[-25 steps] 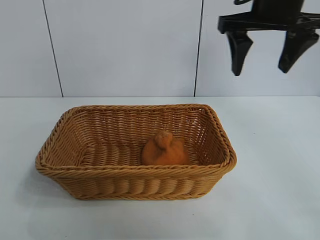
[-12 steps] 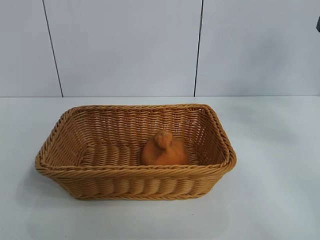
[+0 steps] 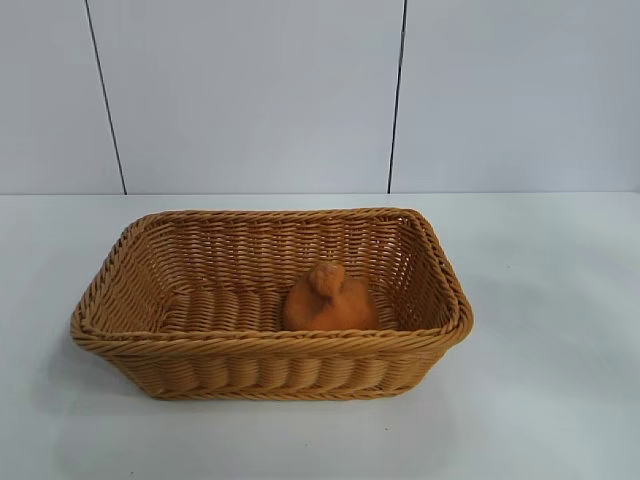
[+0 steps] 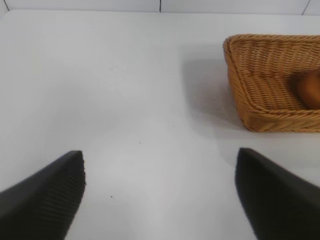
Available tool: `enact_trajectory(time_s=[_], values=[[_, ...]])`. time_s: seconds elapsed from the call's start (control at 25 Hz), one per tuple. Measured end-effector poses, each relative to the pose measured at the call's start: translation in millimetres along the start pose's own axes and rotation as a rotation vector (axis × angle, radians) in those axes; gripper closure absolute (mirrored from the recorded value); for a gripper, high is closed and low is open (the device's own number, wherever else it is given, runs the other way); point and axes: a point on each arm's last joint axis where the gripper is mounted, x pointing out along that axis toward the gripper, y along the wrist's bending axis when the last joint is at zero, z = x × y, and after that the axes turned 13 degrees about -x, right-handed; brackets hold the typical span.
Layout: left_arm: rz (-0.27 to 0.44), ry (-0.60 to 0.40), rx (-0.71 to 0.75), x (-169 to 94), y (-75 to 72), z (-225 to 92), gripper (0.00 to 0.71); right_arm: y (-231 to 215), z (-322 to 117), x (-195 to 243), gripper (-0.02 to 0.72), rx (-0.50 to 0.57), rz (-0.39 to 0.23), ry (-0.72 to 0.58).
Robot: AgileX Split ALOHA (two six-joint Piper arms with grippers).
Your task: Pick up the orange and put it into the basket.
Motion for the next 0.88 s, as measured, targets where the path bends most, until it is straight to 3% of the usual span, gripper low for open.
enact_trajectory(time_s=[0.24, 0.56, 0.88], values=[[0.001, 0.0, 0.0, 0.0, 0.1, 0.0, 0.126, 15.8, -74.5, -5.7, 0.124, -0.021, -0.013, -0.071], [0.001, 0.0, 0.0, 0.0, 0.1, 0.0, 0.126, 34.8, -149.4, -0.4, 0.124, -0.017, -0.06, -0.427], [0.001, 0.0, 0.0, 0.0, 0.1, 0.0, 0.126, 42.3, -187.9, -18.4, 0.124, -0.013, -0.13, -0.733]])
